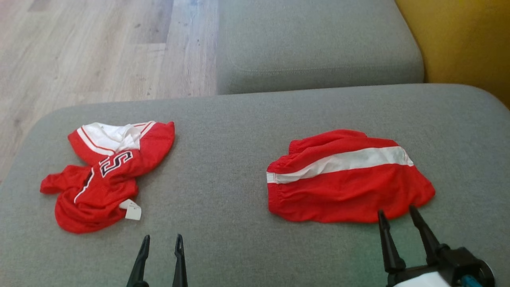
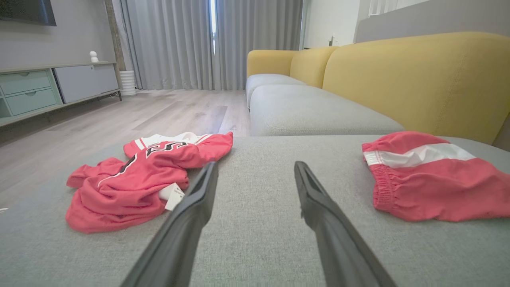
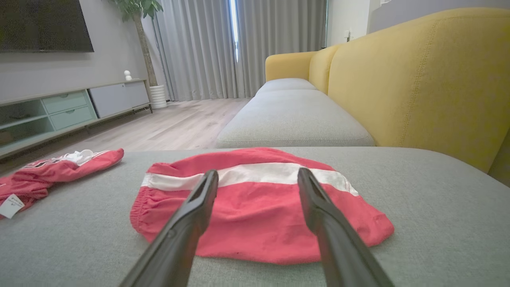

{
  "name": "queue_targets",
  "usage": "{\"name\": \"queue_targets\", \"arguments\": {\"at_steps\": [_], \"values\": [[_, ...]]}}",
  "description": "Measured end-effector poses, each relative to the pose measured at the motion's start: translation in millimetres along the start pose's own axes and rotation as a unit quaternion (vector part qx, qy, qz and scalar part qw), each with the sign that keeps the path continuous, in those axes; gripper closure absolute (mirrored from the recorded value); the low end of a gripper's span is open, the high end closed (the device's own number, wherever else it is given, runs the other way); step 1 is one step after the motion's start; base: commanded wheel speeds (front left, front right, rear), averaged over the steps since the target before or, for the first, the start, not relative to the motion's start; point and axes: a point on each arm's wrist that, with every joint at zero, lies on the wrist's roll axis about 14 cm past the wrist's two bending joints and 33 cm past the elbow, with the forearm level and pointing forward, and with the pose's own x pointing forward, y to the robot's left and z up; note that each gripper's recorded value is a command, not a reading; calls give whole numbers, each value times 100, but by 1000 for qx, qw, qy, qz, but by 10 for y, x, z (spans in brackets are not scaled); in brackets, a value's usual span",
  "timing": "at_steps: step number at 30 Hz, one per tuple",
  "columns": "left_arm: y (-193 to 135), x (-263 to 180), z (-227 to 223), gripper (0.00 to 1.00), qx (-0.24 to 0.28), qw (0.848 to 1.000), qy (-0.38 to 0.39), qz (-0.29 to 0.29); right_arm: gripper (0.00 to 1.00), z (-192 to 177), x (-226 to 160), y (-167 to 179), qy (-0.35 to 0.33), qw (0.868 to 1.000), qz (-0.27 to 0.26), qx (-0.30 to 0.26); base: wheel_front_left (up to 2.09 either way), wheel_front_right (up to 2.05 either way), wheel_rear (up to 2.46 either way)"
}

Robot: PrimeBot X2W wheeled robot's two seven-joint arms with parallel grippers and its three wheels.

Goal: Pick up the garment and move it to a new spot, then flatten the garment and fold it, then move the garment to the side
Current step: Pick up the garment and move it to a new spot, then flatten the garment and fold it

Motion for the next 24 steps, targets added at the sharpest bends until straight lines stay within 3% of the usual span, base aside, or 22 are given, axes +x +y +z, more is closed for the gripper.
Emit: {"name": "queue_targets", "arguments": {"at_steps": [6,11,18,24], "values": [[-87,74,-239,0,-3,999,42,-22,0,-126,-28,-6,22,1000,-1,-10,0,0,0],[-365,317,-258,0,-61,994,53,-74,0,-204,-23,-45,36,999,-8,-7,0,0,0],[-888,683,-332,0,-148,970,90,-172,0,-247,99,-86,45,999,-11,-9,0,0,0],[-1178,1027,-501,0,-164,951,142,-219,0,-280,273,-141,50,999,-13,-13,0,0,0]]}}
